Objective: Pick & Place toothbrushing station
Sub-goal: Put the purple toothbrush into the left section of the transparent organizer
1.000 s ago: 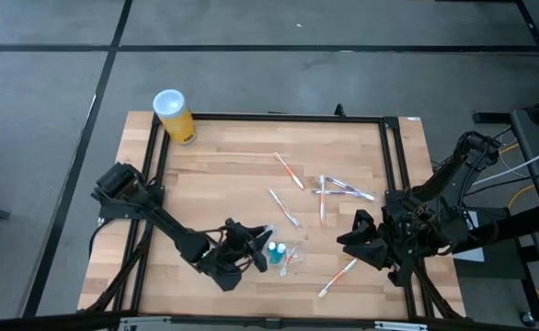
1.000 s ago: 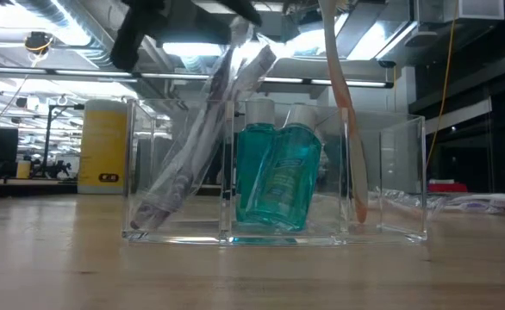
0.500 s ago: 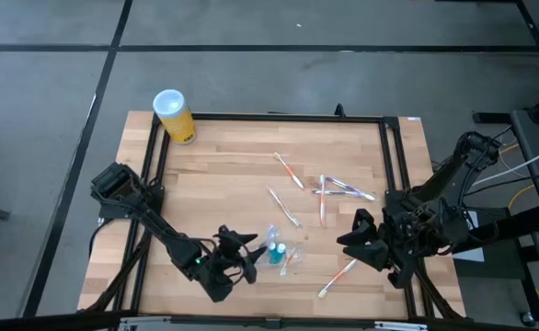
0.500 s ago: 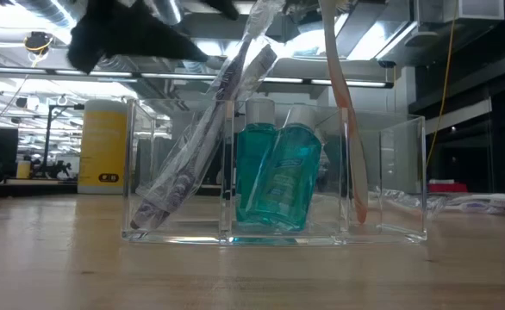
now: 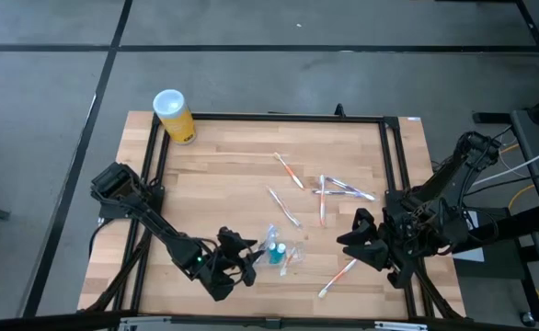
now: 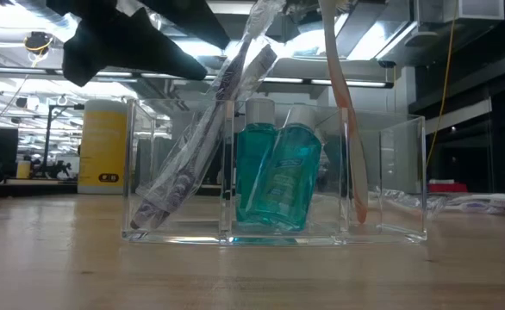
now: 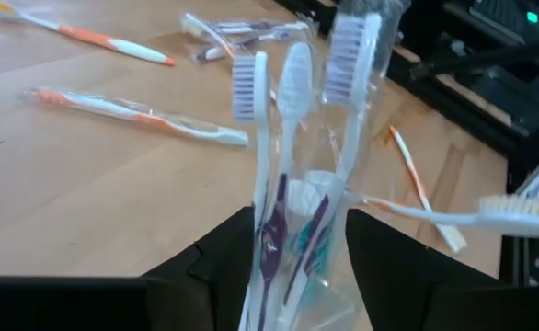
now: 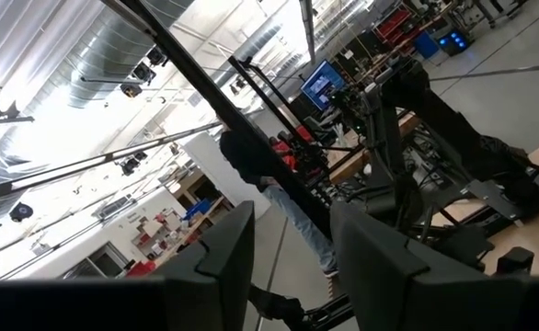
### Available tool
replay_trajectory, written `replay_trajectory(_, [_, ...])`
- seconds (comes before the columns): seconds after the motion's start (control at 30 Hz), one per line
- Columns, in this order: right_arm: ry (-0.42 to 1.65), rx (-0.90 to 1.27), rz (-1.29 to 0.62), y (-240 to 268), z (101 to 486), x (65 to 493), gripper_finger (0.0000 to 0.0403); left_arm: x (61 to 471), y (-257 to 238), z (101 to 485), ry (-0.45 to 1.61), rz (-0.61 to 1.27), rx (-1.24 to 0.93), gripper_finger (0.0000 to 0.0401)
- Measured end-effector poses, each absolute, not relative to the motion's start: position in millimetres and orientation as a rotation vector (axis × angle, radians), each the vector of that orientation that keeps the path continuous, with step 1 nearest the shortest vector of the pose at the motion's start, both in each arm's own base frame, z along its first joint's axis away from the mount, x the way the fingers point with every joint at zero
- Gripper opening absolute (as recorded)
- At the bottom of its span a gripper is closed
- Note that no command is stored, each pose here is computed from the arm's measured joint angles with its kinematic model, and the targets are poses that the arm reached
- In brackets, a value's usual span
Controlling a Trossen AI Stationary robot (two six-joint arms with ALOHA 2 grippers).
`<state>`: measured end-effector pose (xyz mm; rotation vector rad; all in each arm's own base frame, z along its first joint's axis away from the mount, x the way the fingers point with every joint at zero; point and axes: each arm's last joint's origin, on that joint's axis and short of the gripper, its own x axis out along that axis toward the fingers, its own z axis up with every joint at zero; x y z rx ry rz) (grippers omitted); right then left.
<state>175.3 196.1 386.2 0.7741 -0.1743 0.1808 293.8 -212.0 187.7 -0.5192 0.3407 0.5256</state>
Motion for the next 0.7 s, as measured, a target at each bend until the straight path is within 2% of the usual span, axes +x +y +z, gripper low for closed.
replay_trajectory(0.17, [-0.174,0.772,0.178,196.1,386.1,175.3,0.0149,297.4,-211.3,188.6,0.374,0.482,-0.482,0.015])
replay_trajectory(0.53, [-0.174,0.767,0.177,196.1,386.0,175.3,0.0149,307.3,-204.3,191.1,0.386,0.449,-0.47,0.0143])
replay_trajectory(0.63, [-0.174,0.767,0.177,196.0,386.1,175.4,0.0149,308.8,-202.3,191.0,0.385,0.454,-0.484,0.0118])
replay_trajectory(0.7, [-0.174,0.766,0.176,196.0,385.9,175.4,0.0149,309.5,-200.7,190.4,0.391,0.458,-0.498,0.0087])
